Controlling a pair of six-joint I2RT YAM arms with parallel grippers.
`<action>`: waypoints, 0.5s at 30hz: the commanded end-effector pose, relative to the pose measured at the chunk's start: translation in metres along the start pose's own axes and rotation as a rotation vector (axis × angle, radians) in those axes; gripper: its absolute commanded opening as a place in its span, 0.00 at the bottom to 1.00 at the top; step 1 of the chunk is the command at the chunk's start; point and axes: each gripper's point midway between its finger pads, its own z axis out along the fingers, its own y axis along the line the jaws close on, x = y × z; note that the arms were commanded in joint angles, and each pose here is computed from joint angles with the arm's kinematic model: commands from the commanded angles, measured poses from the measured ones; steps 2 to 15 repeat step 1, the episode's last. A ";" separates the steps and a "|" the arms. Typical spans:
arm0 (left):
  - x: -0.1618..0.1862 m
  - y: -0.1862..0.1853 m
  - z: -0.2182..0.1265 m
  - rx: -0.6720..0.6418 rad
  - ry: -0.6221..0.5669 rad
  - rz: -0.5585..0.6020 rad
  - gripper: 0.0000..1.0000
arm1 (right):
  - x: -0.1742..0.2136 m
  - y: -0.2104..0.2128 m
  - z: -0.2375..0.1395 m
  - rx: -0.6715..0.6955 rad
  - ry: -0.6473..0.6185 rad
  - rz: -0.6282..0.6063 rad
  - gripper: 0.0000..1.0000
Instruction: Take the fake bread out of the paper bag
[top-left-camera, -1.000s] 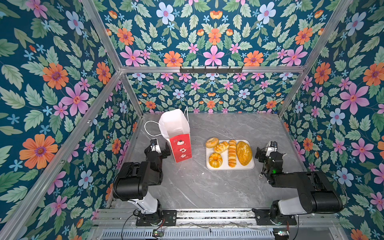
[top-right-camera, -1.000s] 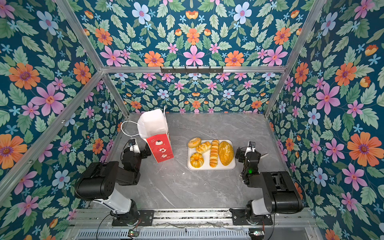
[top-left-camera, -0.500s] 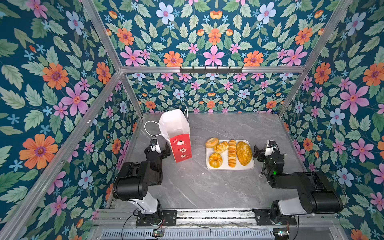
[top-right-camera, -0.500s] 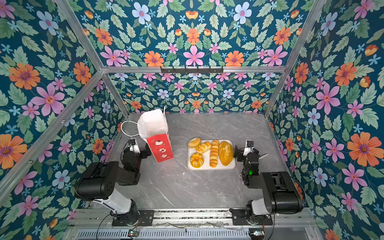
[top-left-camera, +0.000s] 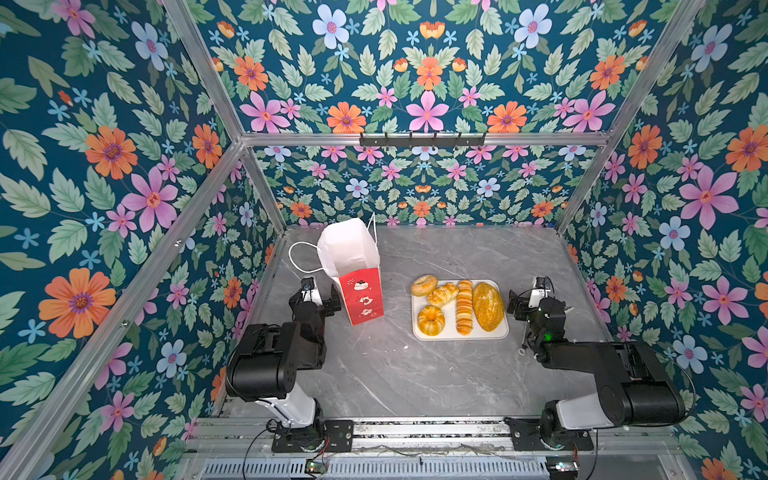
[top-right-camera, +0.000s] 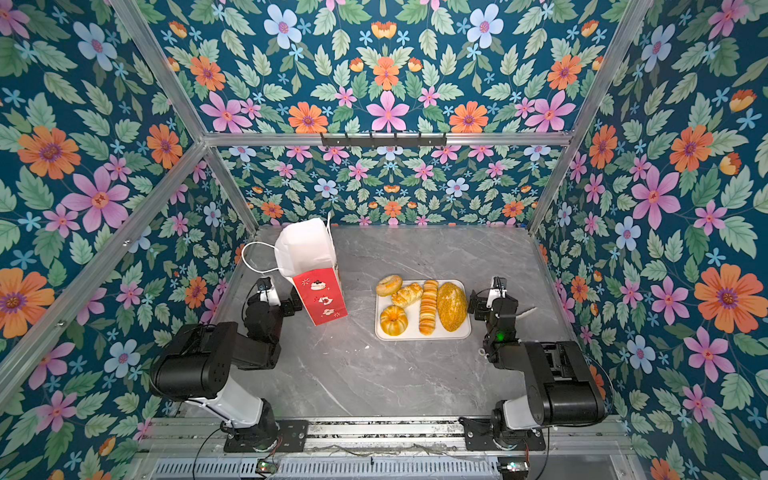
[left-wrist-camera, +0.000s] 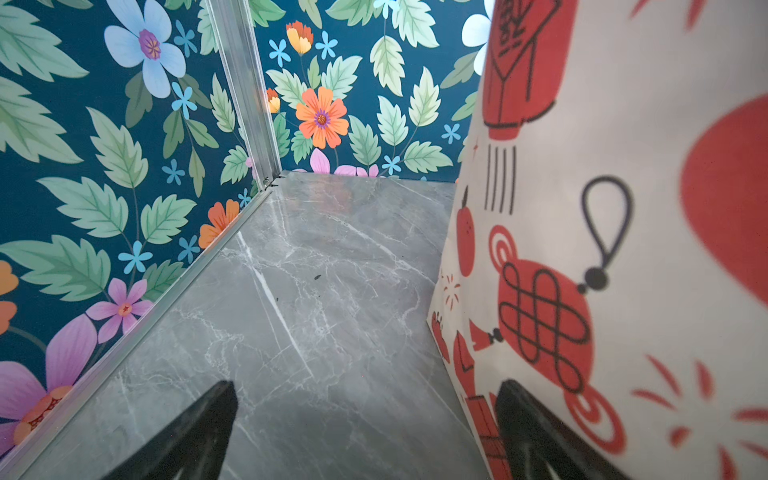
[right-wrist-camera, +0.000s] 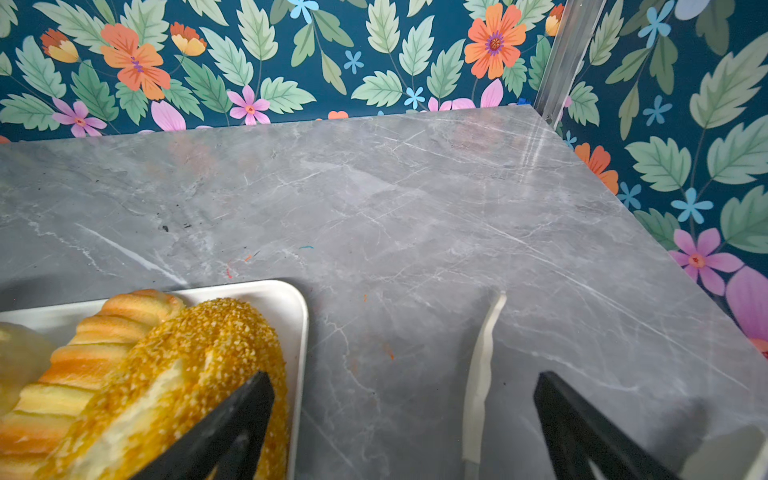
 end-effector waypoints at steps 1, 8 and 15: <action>-0.002 0.001 0.000 -0.009 -0.006 0.013 1.00 | -0.001 -0.001 0.000 0.004 -0.003 0.009 0.99; -0.002 0.001 0.000 -0.009 -0.006 0.013 1.00 | -0.001 -0.001 0.000 0.004 -0.003 0.009 0.99; -0.002 0.001 0.000 -0.009 -0.006 0.013 1.00 | -0.001 -0.001 0.000 0.004 -0.003 0.009 0.99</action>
